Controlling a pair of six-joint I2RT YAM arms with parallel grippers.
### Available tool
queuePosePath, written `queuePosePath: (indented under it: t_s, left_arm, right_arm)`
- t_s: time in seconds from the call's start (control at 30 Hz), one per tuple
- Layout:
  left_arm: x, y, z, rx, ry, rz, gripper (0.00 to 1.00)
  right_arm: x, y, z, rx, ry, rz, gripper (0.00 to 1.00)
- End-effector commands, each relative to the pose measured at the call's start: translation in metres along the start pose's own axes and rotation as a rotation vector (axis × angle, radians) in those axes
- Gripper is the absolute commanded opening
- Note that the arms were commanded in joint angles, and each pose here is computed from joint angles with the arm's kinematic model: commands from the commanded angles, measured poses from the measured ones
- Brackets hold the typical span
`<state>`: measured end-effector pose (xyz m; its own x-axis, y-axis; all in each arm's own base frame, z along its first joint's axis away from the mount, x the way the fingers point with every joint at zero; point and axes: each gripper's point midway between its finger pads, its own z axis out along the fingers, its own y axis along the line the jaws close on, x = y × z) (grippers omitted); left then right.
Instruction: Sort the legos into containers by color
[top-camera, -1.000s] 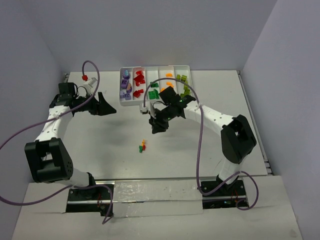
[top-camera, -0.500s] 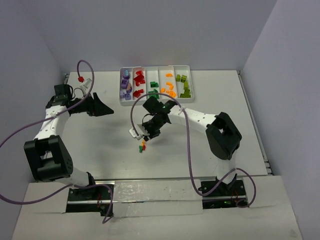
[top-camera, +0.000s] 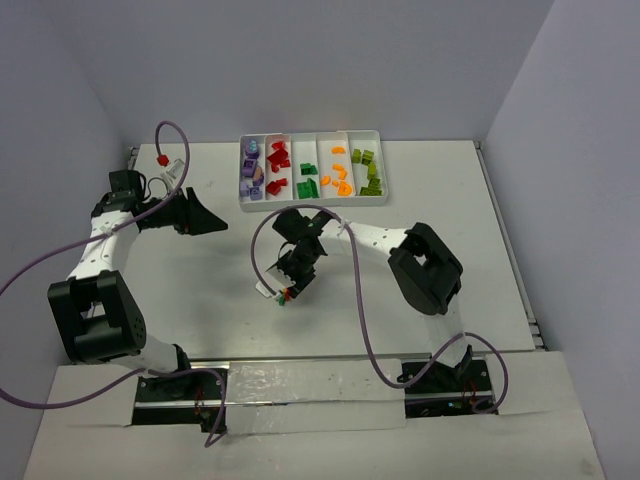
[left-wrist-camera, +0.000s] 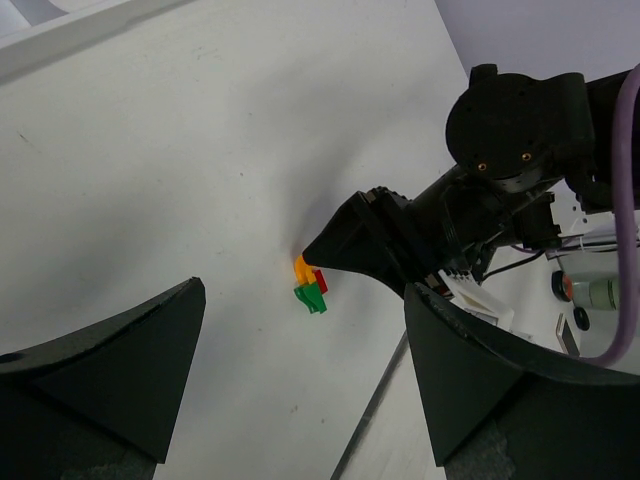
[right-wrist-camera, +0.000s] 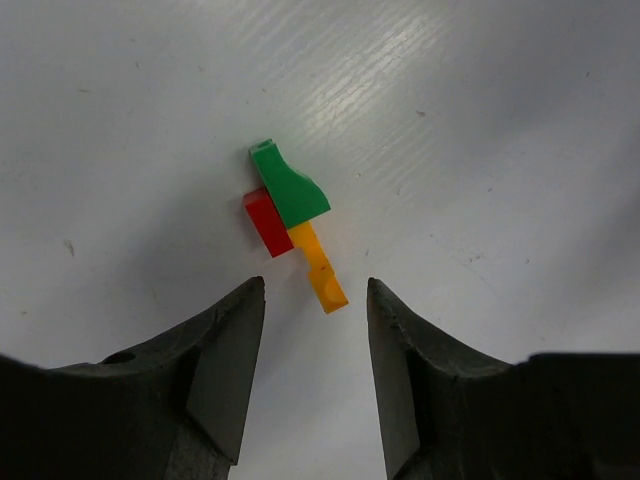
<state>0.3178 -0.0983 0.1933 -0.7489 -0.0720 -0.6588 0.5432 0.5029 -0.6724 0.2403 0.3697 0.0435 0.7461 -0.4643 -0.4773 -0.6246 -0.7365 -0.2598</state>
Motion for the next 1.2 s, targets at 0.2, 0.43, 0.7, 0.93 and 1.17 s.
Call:
queuePosePath:
  t_s: [0.2,0.43,0.7,0.93,1.17]
  left_arm:
    - [0.000,-0.002,-0.003,0.018,-0.010,0.020,0.90]
    - [0.001,0.002,-0.003,0.016,-0.007,0.007,0.89]
    - [0.002,0.003,-0.003,0.010,-0.001,0.007,0.89]
    - [0.002,0.005,-0.003,0.002,-0.001,0.005,0.88]
    - [-0.007,-0.001,-0.004,-0.032,-0.067,-0.004,0.86]
  right_arm:
    - [0.008,-0.013,0.006,0.003,0.044,-0.089,0.47]
    - [0.008,-0.004,0.013,-0.005,0.053,-0.100,0.42]
    - [0.007,0.001,0.019,-0.012,0.057,-0.101,0.37]
    - [0.006,0.001,0.019,0.010,0.060,-0.051,0.23]
    - [0.007,-0.007,-0.007,0.132,0.068,0.171,0.01]
